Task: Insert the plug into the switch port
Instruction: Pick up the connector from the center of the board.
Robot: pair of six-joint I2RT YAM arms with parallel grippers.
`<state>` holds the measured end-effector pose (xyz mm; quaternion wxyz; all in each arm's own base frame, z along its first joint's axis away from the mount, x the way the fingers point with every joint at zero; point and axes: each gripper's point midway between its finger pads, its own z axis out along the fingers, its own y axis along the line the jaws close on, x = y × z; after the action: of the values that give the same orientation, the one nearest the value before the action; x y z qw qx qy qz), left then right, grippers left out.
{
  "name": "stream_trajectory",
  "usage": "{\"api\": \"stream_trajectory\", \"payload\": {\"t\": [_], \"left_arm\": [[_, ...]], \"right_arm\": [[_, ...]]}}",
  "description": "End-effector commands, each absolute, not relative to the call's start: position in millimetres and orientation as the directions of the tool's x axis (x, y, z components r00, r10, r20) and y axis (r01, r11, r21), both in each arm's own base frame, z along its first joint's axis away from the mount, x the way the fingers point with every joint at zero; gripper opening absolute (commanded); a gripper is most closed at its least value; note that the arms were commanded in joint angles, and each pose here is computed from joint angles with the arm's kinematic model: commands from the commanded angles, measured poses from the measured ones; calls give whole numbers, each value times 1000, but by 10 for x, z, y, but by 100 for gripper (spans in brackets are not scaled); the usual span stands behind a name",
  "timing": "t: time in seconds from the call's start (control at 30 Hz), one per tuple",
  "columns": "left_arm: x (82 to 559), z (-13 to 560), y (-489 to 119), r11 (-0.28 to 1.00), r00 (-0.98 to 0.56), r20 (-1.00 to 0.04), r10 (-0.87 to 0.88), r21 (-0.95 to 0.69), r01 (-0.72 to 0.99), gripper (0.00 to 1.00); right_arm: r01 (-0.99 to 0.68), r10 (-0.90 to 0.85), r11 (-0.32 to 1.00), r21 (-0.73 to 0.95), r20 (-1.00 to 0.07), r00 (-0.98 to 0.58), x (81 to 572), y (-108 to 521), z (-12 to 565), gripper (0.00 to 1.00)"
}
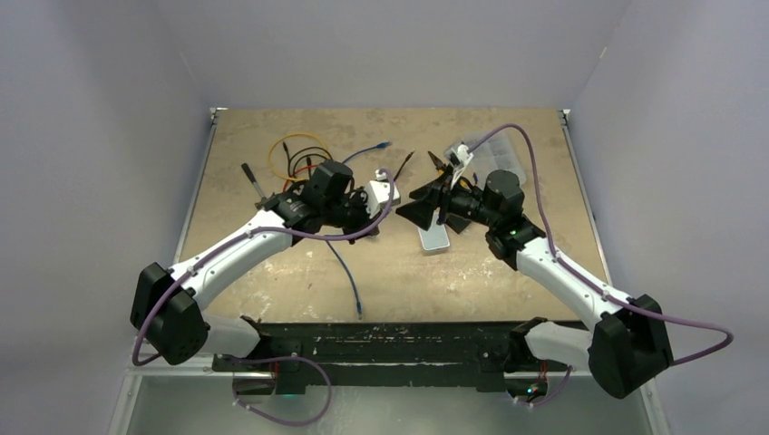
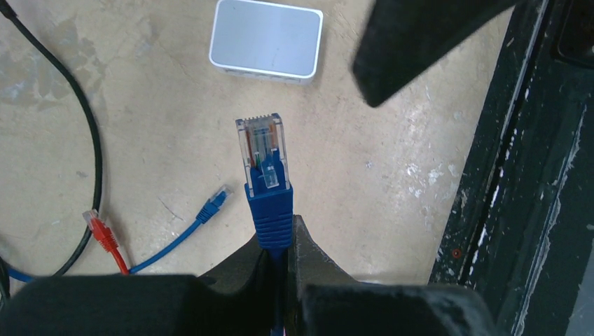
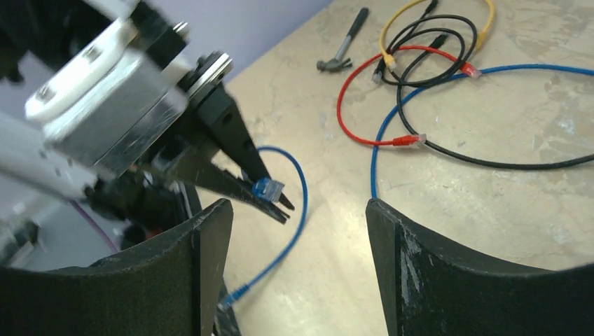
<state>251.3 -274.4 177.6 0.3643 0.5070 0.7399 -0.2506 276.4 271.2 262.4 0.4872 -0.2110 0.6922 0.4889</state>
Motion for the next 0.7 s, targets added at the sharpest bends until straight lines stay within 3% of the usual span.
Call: {"api": "stream_trajectory", "payload": {"t": [0.0,0.3,0.47,0.67], "left_arm": [[2393,1779,-2751,292,-212,-766,607,-33,956,0],[2289,1766,-2667,271,-205,-745,635,-34,962,0],[2159,1759,-2728,224,-187,-742,644,-52,973,0],[2028,1784,-2810,179,-162,-746,646,-58,982,0]], "right_arm": [[-938,-12,324,123,-991,-134,2537,2702,2581,73],[-969,-19,245,-37,-999,34,2442,2724,2450,74],[-968,-9,166,-186,-982,187,2294,2772,2477,68],[-968,-35,74,-239,-971,237,2173,2946,2345,63]]}}
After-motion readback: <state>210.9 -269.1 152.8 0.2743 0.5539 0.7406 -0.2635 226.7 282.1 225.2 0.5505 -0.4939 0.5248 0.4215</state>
